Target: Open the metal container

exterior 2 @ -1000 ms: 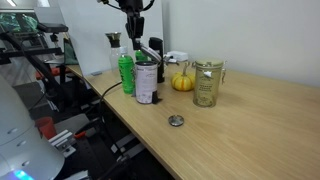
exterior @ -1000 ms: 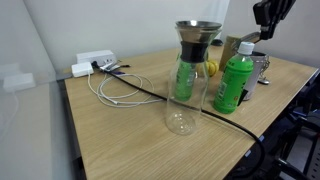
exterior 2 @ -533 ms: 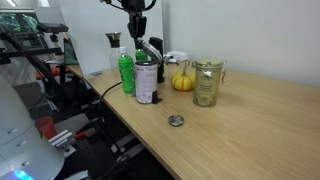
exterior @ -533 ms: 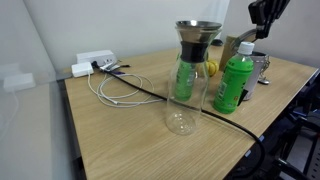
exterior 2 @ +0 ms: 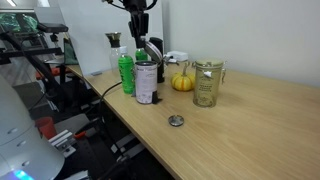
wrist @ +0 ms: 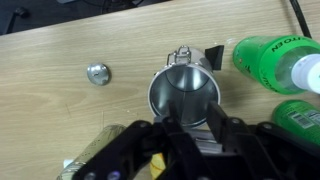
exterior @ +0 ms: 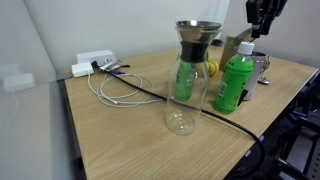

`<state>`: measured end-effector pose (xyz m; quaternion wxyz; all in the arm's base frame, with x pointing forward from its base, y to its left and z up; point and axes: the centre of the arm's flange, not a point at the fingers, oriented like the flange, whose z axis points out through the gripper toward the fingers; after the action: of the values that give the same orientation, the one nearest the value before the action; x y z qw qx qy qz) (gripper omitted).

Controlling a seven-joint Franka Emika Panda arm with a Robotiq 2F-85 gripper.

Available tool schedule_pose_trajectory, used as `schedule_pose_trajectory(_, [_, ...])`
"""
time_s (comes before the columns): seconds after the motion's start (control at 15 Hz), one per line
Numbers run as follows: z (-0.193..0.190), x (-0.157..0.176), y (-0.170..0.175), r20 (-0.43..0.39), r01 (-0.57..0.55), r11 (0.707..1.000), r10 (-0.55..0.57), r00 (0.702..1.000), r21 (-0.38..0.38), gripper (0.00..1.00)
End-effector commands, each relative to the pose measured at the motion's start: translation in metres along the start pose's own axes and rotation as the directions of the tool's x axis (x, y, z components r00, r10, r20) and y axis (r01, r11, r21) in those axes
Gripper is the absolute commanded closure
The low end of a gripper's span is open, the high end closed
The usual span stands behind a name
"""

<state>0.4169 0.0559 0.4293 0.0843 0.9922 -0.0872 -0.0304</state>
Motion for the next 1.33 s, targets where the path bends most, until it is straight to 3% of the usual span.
schedule_pose_trajectory(0.0, [-0.003,0.010,0.000,-0.013,0.021,1.000,-0.021,1.000,0.003,0.67])
schedule_pose_trajectory(0.47, [-0.003,0.025,-0.002,-0.063,0.012,1.000,-0.011,0.998,0.025,0.73])
schedule_pose_trajectory(1.27, [-0.018,0.048,0.000,-0.135,0.002,0.998,0.006,0.991,0.058,0.72])
